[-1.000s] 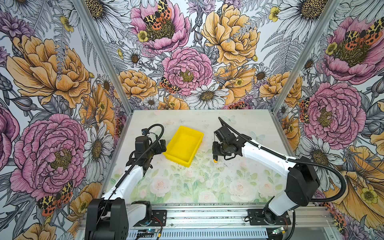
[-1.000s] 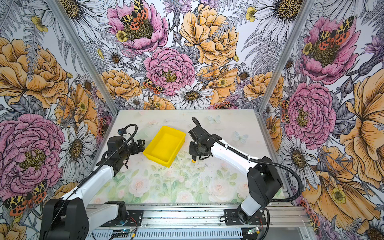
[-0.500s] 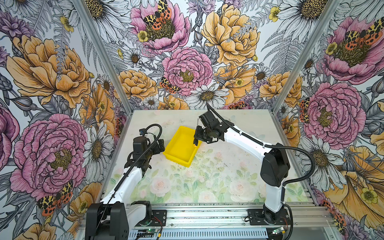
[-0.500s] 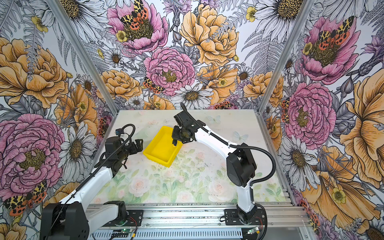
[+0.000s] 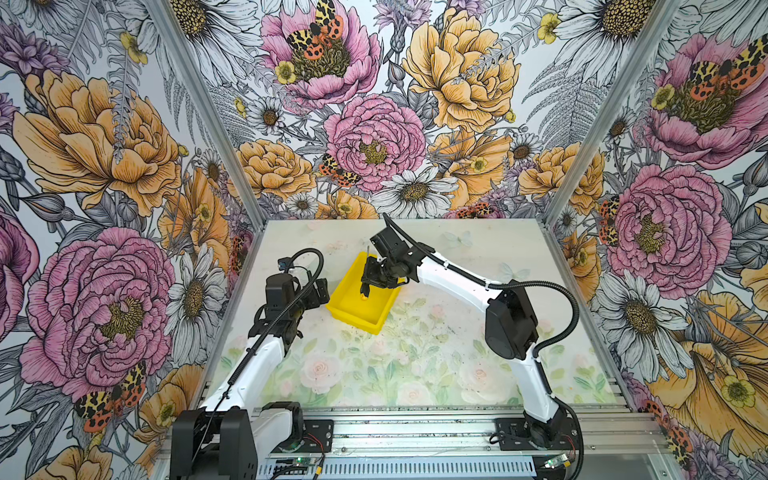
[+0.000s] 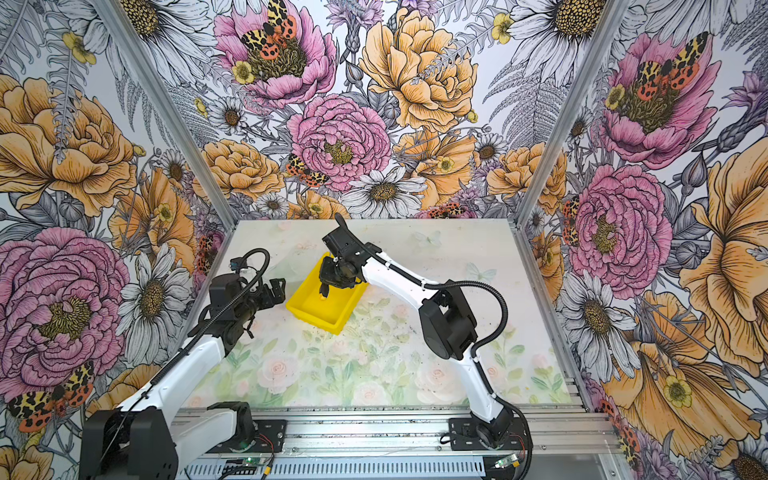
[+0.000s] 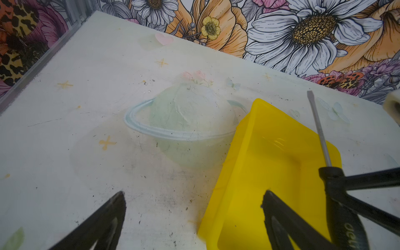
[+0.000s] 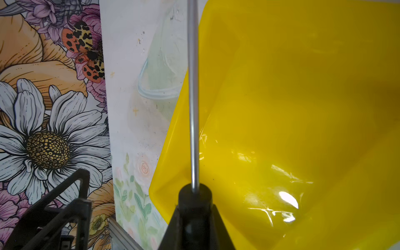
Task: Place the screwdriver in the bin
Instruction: 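Lift the screwdriver and carry it with the right gripper over the yellow bin, then lower the screwdriver into the yellow bin and open the right gripper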
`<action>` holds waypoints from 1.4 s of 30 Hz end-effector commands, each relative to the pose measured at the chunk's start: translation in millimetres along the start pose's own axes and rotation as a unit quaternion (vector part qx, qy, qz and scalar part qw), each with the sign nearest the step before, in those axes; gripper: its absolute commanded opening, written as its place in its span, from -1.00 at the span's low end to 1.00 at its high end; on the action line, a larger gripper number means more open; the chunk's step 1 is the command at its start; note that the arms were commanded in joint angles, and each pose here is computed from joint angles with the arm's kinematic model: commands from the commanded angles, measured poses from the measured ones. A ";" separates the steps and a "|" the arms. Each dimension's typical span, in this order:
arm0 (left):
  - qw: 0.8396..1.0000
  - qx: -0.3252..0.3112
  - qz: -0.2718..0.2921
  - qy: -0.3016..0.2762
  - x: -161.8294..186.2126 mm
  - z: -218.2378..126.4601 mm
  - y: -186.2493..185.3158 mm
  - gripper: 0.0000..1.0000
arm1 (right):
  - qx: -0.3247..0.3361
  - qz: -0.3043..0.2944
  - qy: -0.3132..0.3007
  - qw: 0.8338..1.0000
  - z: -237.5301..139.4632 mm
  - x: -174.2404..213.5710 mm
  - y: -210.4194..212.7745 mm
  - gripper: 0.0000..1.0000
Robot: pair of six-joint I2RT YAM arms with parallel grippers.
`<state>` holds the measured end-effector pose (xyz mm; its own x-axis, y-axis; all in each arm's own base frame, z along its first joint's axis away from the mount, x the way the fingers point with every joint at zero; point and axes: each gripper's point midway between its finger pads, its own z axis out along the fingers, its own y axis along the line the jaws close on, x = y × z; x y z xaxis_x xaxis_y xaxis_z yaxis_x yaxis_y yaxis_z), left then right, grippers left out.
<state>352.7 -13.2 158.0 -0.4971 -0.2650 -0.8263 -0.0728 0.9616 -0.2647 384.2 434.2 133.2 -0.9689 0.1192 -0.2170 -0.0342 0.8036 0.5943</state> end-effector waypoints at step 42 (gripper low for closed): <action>0.999 -0.012 0.044 -0.027 0.2 -16.5 -15.5 0.97 | 0.048 -0.044 -0.017 0.998 59.2 4.3 -13.0 -0.48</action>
<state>342.6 -28.3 171.8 -0.4615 -0.1956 -0.8653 -0.0445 0.9793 -0.1977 386.5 450.6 54.6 -0.9722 0.0651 -0.2250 -0.0519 0.8770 0.4777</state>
